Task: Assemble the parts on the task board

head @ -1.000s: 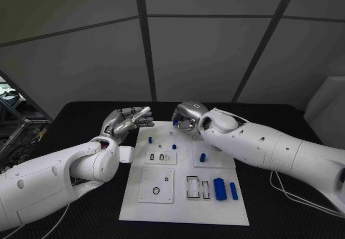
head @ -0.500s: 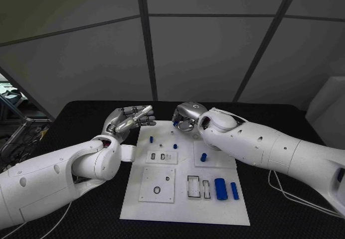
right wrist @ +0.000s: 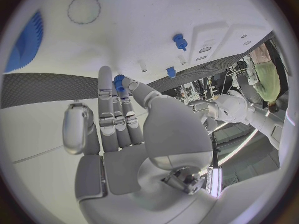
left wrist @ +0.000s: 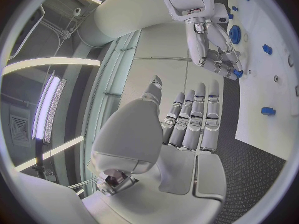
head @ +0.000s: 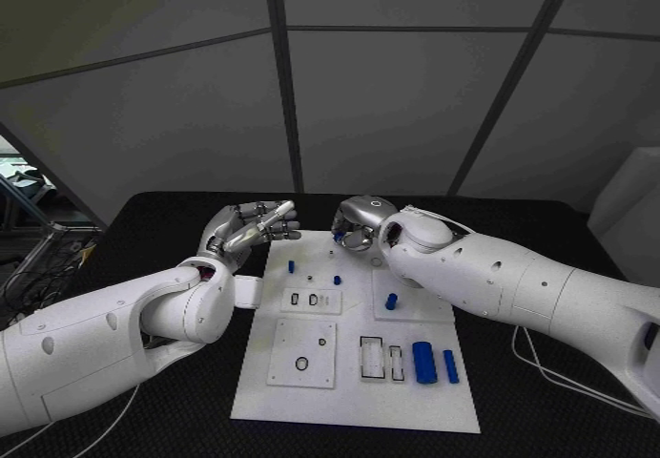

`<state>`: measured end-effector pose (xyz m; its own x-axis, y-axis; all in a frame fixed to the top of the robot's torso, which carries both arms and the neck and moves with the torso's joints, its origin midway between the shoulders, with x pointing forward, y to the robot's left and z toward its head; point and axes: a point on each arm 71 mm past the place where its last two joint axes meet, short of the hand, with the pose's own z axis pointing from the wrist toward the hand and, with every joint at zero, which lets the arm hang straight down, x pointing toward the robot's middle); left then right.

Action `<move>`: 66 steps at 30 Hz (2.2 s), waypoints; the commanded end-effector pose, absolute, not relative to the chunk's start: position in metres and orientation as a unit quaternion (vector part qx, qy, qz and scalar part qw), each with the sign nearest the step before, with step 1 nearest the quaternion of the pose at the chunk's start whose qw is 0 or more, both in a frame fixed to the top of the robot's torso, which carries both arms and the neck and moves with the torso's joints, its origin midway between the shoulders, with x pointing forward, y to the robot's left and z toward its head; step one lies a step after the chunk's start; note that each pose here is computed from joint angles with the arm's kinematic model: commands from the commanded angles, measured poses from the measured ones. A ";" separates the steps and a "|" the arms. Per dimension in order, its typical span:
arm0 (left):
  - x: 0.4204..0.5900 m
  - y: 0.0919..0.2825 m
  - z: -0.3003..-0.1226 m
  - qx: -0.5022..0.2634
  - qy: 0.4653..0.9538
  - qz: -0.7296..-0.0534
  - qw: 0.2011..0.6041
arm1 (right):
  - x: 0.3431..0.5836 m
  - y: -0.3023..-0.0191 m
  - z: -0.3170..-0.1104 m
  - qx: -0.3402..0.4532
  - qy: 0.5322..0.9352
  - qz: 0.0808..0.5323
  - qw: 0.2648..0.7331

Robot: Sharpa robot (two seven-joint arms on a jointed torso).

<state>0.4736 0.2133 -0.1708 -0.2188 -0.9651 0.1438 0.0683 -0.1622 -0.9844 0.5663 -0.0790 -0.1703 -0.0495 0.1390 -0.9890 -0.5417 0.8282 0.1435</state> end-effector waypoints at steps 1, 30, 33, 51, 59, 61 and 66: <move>0.474 0.212 -0.168 -0.453 0.489 -0.614 0.422 | 0.568 -0.080 -0.171 -0.149 0.684 0.245 0.671; 0.475 0.213 -0.167 -0.453 0.491 -0.614 0.422 | 0.565 -0.080 -0.168 -0.146 0.672 0.260 0.678; 0.476 0.214 -0.167 -0.450 0.490 -0.617 0.419 | 0.562 -0.090 -0.165 -0.137 0.666 0.267 0.683; 0.480 0.216 -0.169 -0.446 0.489 -0.625 0.413 | 0.538 -0.196 -0.157 0.008 0.700 0.282 0.656; 0.480 0.215 -0.170 -0.446 0.490 -0.625 0.412 | 0.548 -0.214 -0.169 0.028 0.736 0.250 0.628; 0.480 0.215 -0.170 -0.446 0.491 -0.625 0.412 | 0.549 -0.213 -0.171 0.027 0.741 0.248 0.624; 0.480 0.216 -0.171 -0.447 0.491 -0.623 0.413 | 0.553 -0.209 -0.174 0.023 0.751 0.242 0.615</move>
<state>0.4803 0.2170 -0.1725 -0.2445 -0.9577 0.1520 0.0636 -0.1722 -0.9830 0.5522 -0.2086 -0.1715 -0.1935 0.3461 -0.9180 -0.2825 0.8764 0.3900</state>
